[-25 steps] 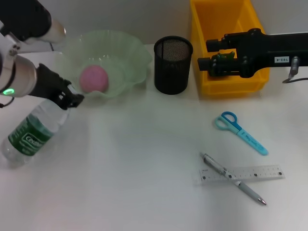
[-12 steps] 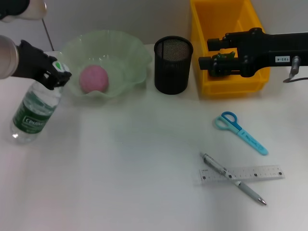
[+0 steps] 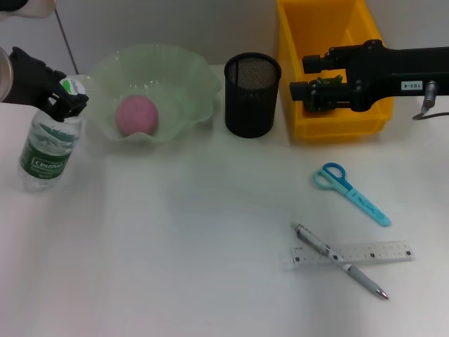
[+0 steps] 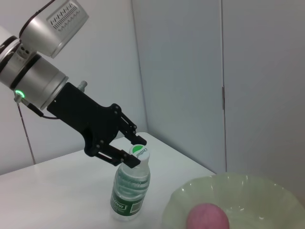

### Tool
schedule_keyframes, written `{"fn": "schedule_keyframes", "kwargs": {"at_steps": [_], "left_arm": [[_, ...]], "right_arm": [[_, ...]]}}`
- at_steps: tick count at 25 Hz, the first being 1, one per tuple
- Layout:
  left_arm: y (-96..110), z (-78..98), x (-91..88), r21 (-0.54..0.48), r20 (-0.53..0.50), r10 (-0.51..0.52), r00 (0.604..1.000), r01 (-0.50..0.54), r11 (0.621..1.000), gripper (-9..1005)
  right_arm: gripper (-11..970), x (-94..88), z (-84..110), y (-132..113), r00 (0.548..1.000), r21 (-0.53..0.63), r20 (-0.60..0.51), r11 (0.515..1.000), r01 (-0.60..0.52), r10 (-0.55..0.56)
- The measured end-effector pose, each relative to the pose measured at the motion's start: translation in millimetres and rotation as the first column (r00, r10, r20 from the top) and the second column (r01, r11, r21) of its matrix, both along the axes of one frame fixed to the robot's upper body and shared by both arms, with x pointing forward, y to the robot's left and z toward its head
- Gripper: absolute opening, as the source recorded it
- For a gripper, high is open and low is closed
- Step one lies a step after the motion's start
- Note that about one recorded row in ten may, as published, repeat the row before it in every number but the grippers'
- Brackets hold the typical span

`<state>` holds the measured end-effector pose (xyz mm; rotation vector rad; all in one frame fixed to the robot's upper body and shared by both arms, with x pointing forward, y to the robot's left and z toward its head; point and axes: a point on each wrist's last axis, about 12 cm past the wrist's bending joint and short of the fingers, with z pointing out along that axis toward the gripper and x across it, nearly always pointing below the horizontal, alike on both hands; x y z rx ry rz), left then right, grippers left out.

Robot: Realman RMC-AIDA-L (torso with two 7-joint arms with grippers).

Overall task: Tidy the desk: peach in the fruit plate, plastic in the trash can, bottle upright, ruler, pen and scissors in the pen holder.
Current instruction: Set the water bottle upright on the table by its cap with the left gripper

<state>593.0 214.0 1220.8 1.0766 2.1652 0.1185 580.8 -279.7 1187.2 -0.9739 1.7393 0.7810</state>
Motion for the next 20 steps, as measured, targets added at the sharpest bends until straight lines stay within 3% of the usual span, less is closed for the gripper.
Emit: {"fn": "schedule_keyframes", "kwargs": {"at_steps": [14, 20], "left_arm": [[3.9, 11.9, -2.9, 0.004, 0.049, 0.022, 0.999, -0.022, 1.000, 418], [6.0, 10.6, -2.2, 0.004, 0.043, 0.030, 0.999, -0.031, 1.000, 359]], "right_arm": [[588, 0.8, 0.5, 0.5, 1.000, -0.001, 0.003, 1.000, 0.001, -0.001], [588, 1.8, 1.7, 1.2, 1.000, -0.002, 0.007, 1.000, -0.001, 0.001]]}}
